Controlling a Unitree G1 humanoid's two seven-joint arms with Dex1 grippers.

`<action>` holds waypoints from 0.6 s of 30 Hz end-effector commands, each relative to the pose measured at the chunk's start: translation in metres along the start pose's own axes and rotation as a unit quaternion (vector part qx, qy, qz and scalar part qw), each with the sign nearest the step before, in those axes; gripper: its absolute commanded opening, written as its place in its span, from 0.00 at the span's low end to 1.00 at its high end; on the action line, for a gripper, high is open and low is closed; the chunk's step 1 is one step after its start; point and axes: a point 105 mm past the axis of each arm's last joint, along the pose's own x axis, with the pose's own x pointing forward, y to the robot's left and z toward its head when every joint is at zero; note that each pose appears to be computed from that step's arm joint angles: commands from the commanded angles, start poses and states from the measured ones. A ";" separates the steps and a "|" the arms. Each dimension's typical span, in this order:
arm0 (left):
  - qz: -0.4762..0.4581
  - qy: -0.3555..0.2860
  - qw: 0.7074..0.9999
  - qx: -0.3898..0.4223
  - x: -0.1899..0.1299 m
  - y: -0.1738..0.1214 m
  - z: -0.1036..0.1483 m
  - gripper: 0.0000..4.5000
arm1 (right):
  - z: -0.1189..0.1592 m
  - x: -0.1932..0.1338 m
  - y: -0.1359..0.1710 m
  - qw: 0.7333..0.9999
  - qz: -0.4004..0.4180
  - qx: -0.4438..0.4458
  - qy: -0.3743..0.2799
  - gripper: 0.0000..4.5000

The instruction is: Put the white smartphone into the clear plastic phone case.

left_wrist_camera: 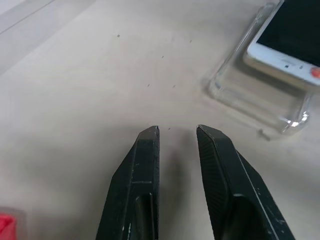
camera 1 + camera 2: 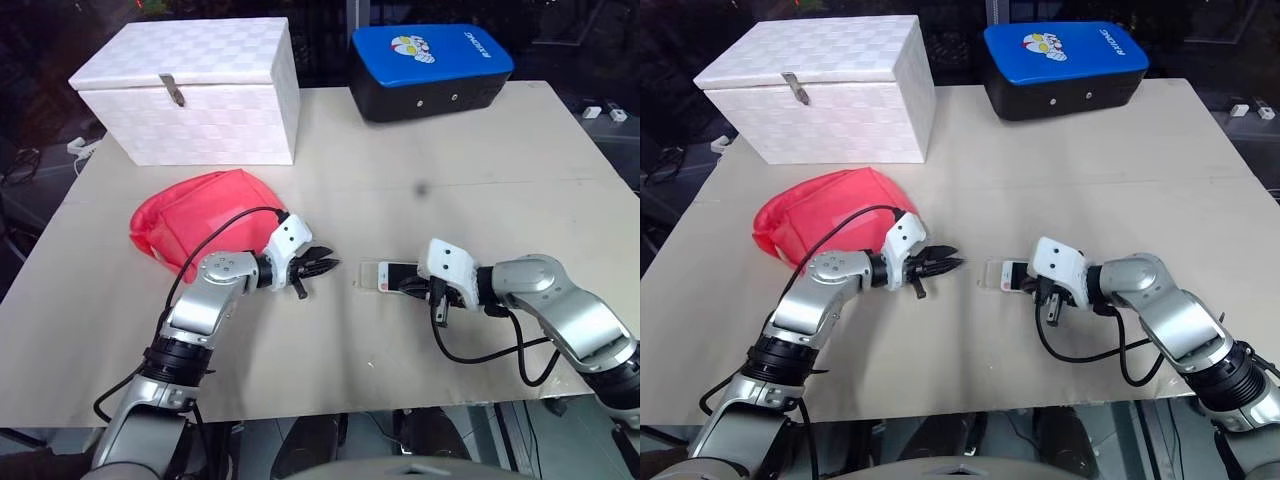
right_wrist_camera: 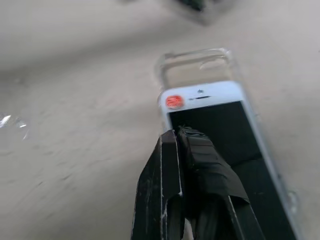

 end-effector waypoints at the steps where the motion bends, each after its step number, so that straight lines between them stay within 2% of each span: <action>1: 0.009 -0.022 1.000 0.009 -0.009 -0.001 0.013 0.26 | 0.013 -0.010 0.006 0.999 0.047 -0.007 -0.026 0.00; 8: -0.055 -0.070 0.996 0.000 -0.031 -0.028 0.025 0.26 | -0.011 -0.012 -0.007 0.997 0.059 -0.029 0.027 0.00; 12: -0.095 -0.069 0.993 -0.011 -0.050 -0.039 0.019 0.26 | -0.021 -0.010 -0.014 0.997 0.062 -0.033 0.042 0.00; 18: -0.100 -0.055 0.993 -0.017 -0.075 -0.032 0.007 0.26 | -0.021 -0.006 -0.020 0.996 0.063 -0.039 0.038 0.00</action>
